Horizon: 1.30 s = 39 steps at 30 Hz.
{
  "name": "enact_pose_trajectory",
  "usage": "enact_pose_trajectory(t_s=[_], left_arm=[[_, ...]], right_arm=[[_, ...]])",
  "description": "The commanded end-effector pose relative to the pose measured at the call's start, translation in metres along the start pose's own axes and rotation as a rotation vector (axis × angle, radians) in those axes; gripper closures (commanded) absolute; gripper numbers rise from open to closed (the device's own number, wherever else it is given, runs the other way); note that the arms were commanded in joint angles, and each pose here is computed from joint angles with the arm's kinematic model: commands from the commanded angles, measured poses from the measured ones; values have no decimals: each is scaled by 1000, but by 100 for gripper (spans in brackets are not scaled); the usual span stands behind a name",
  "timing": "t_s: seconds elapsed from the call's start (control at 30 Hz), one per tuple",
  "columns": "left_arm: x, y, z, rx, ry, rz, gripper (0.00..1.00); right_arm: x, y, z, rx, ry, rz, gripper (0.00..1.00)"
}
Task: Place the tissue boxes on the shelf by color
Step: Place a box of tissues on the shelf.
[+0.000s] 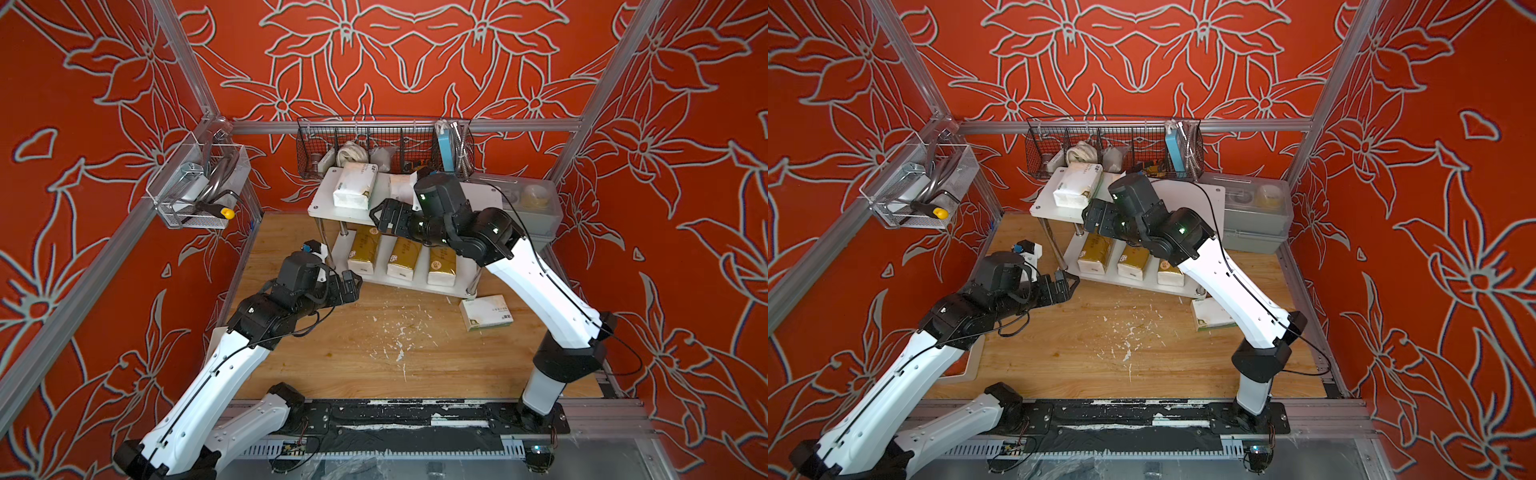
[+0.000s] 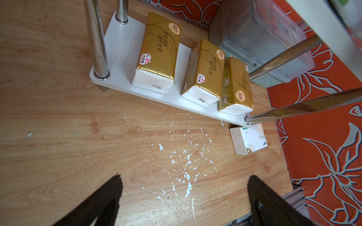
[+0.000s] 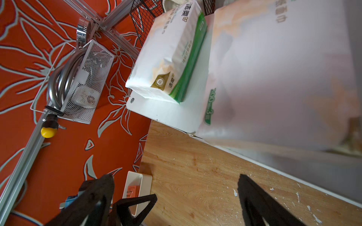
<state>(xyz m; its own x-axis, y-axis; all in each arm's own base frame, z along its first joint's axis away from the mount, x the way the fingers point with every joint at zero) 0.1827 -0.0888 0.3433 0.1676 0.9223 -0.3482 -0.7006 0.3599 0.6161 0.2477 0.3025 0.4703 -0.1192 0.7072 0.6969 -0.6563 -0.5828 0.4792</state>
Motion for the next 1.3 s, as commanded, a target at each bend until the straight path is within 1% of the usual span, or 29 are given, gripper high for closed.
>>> enact_pose_trajectory(t_s=[0.0, 0.73, 0.93, 1.27], left_arm=[[-1, 6, 4, -30, -1, -12, 1], [2, 6, -2, -23, -8, -9, 1], [2, 4, -3, -19, -6, -10, 1], [2, 2, -3, -17, -1, -16, 1]], right_arm=[[5, -1, 6, -28, 23, 2, 1], [3, -36, 16, -24, -1, -13, 1], [2, -35, 18, -27, -1, -15, 1], [-2, -21, 23, -51, 7, -25, 1]])
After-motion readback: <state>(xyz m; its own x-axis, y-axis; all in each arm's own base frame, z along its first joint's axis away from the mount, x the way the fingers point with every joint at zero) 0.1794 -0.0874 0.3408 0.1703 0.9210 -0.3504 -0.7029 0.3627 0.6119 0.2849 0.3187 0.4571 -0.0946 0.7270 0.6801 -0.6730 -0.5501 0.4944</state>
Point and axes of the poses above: each gripper's point midway between its finger pads, its own y axis back along the fingers, its own x axis along the line the jaws close on, z = x × y, the point moved 10 cm from there along y, back along the fingers, and after that the axes turned 11 degrees about -y, right-handed, at the moved point
